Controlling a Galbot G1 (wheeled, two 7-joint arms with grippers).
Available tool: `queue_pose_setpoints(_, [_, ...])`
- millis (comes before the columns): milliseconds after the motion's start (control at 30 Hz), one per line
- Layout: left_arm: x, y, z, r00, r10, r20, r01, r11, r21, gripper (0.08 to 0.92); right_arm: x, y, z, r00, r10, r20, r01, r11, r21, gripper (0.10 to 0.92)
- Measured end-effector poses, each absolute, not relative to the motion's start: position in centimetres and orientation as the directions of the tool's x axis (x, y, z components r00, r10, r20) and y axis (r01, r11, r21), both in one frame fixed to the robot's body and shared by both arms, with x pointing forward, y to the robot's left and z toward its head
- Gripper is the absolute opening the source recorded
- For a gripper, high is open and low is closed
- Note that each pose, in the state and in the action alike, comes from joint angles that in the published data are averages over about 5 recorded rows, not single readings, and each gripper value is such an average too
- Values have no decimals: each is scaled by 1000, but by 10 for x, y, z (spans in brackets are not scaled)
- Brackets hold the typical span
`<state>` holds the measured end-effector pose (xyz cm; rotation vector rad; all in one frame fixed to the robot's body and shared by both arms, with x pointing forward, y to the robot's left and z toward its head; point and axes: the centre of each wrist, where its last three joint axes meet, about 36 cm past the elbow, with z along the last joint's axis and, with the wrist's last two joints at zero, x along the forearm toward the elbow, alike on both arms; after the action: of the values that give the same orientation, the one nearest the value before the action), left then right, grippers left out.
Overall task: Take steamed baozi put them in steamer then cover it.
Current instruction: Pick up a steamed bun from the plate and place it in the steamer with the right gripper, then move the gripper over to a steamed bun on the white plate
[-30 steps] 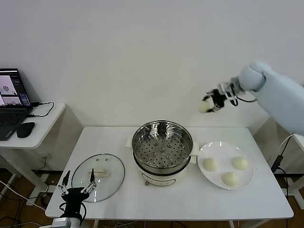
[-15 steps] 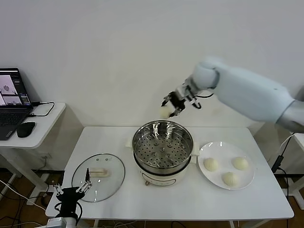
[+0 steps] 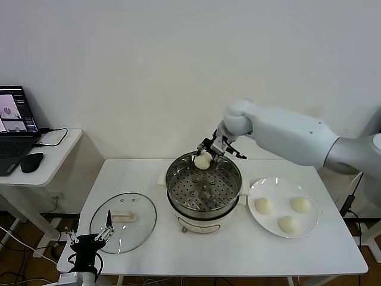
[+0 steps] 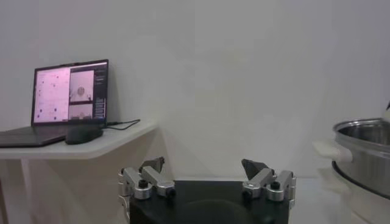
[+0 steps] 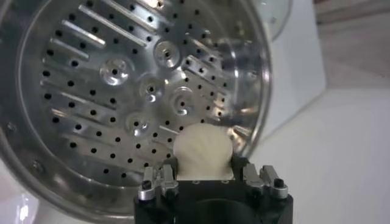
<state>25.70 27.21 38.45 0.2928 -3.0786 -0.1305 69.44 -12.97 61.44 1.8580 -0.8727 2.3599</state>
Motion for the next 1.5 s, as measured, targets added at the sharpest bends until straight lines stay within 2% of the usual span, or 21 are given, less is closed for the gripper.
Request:
queue_pose_setpoints(467, [256,270,385,-981,-192,37,-188,979,83,823,699,-123,575,-290,-301,908,-224,-901,-370,569])
queue_pose_setpoints(567, [256,270,386,-981,-192,34,-188,979,82,823,699,-123,573,-291,-304,907,-209,-905,-371,624])
queue_pose_setpoints(733, [256,269,389,-981,-190,28,-187,979,79,823,698,-123,577,-293,-311,904,-204,-904,-377,765])
queue_pose_setpoints(833, [257,269,392,-982,-188,22,-186,979,79,823,697,-125,592,-299,-319,899,-222,-894,-390,812])
queue_pose_setpoints(967, [258,271,396,-982,-186,14,-185,980,77,823,690,-134,624,-319,-326,890,-304,-855,-421,822])
queue_pose_setpoints(1200, [258,273,402,-984,-178,4,-177,981,82,823,661,-173,681,-369,-309,876,-533,-702,-472,823])
queue_pose_setpoints(1500, [257,275,405,-987,-163,2,-162,982,95,823,611,-266,701,-399,-247,883,-766,-440,-469,823])
